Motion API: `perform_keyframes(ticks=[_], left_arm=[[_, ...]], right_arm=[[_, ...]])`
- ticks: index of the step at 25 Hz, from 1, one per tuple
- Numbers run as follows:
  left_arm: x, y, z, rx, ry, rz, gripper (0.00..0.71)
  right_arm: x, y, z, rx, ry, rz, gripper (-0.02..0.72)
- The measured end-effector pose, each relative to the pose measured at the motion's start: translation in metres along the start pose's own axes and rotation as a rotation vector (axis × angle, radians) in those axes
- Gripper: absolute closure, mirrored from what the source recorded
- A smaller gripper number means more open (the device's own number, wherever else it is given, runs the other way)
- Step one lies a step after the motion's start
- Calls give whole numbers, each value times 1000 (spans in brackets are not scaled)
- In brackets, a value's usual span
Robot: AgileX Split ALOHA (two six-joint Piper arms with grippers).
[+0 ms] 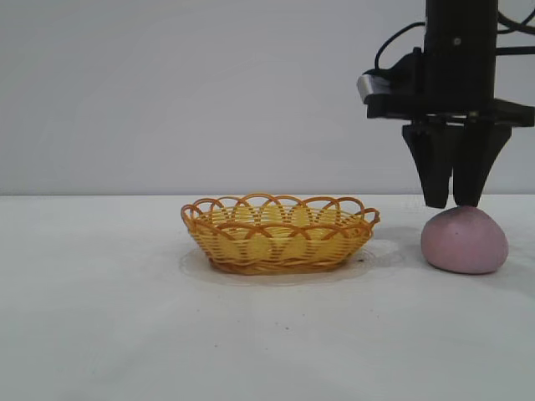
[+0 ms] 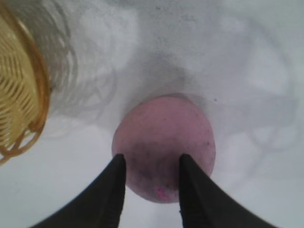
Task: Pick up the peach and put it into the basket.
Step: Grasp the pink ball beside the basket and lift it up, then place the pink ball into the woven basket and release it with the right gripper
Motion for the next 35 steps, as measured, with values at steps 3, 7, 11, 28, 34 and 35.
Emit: perform_keyframes(ticks=[3,7,11,28,34,35], left_arm=[[0,0,0,0,0,0,423],[0,0,0,0,0,0,423],[0,0,0,0,0,0,423],[0,0,0,0,0,0,423],[0,0,0,0,0,0,423],[0,0,0,0,0,0,423]], right_arm=[[-2,-1,-8,19,4,1,484],[-6,-1,-15,39,29,10,613],[-8,-1,-18,47,42,16,703],[-4,12,63,-149,96,40,703],[16,18,83,-203,24,42,703],[21,17,82,-201,17,53,703]])
Point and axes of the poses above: a point on each arm's last joint axis where the gripper is mounted, z pointing back along that axis away from the gripper, x along the wrist's bending axis when the last joint is at zero, y = z × x, the point moved 4 cm from there along -z, pointing out along that axis toward the gripper, and after that the axes turned 2 degrees about z, right-handed, at the moved point
